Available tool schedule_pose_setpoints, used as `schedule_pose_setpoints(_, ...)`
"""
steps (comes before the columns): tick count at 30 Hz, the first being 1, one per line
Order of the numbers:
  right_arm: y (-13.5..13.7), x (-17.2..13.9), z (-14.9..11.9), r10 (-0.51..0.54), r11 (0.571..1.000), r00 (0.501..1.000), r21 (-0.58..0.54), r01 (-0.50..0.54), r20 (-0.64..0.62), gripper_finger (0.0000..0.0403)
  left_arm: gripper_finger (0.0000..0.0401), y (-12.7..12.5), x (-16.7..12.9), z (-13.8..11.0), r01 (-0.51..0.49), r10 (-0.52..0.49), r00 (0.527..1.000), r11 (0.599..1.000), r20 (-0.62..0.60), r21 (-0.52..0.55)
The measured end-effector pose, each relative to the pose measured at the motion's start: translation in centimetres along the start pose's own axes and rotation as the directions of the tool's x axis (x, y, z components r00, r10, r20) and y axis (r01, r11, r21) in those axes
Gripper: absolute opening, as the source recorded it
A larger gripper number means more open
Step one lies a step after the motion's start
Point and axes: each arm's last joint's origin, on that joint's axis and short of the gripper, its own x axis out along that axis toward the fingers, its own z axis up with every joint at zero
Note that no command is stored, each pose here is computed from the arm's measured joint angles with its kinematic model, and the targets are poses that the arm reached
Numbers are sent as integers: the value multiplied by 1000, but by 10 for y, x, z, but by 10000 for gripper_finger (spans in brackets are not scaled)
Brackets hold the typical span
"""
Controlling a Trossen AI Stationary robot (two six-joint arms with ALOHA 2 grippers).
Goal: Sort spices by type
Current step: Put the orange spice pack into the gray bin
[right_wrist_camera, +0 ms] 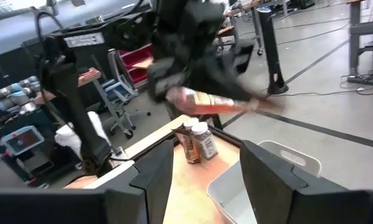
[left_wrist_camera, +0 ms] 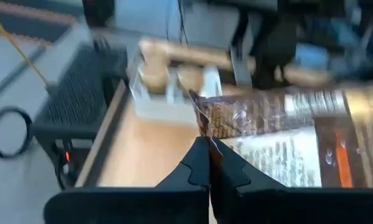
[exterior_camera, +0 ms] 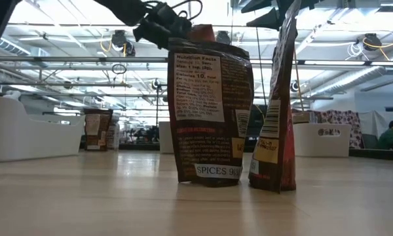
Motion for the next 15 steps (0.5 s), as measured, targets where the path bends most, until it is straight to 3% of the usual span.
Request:
schedule_pose_setpoints(4,0,0,0,13,1000,1000,7,-13,-6,167,0,11,-3,3,17,-13,995,999,98,-41)
schedule_pose_setpoints(8,1,0,0,20,1000,1000,11,-20,-9,167,0,24,-3,-23,55,-35,989,990,145,-133)
schedule_pose_setpoints(15,1,0,-1,32,999,999,10,-32,-22,167,0,36,-11,-54,116,-75,954,985,291,-125)
